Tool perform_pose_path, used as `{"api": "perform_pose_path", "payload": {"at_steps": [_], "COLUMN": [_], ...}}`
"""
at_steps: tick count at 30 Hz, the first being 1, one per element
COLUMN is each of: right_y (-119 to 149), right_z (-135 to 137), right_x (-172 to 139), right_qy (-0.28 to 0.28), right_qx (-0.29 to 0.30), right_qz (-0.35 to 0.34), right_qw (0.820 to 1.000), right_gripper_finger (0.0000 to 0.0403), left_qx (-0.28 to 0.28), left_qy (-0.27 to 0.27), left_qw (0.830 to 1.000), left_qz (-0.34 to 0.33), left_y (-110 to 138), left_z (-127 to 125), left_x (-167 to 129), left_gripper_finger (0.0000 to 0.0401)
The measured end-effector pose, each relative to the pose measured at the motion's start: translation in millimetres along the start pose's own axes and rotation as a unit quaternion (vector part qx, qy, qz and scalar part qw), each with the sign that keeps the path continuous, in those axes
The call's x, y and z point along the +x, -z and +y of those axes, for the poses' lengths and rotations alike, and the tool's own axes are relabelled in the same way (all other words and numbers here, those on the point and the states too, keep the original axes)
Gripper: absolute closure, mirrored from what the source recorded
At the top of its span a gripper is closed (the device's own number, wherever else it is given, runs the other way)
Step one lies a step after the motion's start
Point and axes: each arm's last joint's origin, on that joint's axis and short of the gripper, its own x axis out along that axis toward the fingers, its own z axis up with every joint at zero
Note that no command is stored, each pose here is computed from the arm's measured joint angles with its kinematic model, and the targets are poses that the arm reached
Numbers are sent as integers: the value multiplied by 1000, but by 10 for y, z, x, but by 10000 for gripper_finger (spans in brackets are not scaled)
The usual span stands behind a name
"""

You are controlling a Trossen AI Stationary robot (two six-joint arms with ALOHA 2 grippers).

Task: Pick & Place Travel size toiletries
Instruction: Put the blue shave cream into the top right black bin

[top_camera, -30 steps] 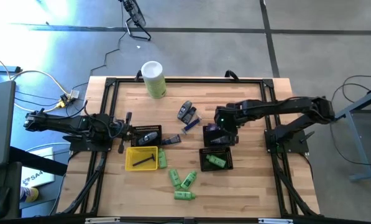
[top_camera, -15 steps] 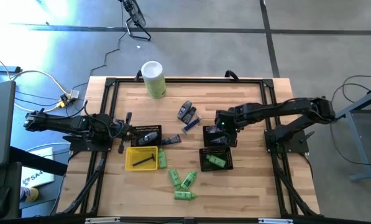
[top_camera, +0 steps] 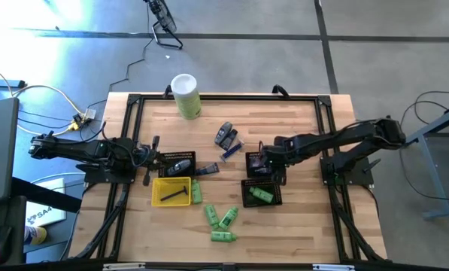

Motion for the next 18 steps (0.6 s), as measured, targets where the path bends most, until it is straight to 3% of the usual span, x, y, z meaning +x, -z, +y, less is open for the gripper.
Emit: {"api": "perform_pose_path", "payload": {"at_steps": [8, 18], "right_y": [161, 152], "right_z": [-10, -17], "right_x": [231, 239], "right_qy": [1, 6], "right_qx": [-2, -13], "right_qz": [3, -4], "right_qw": [1000, 1000], "right_gripper_finger": [270, 255], "left_qx": [-2, -2], "left_qy": [0, 0], "left_qw": [1000, 1000], "left_qz": [0, 0], "left_y": [0, 0], "left_z": [0, 0], "left_x": [0, 0], "left_gripper_finger": [401, 401]}}
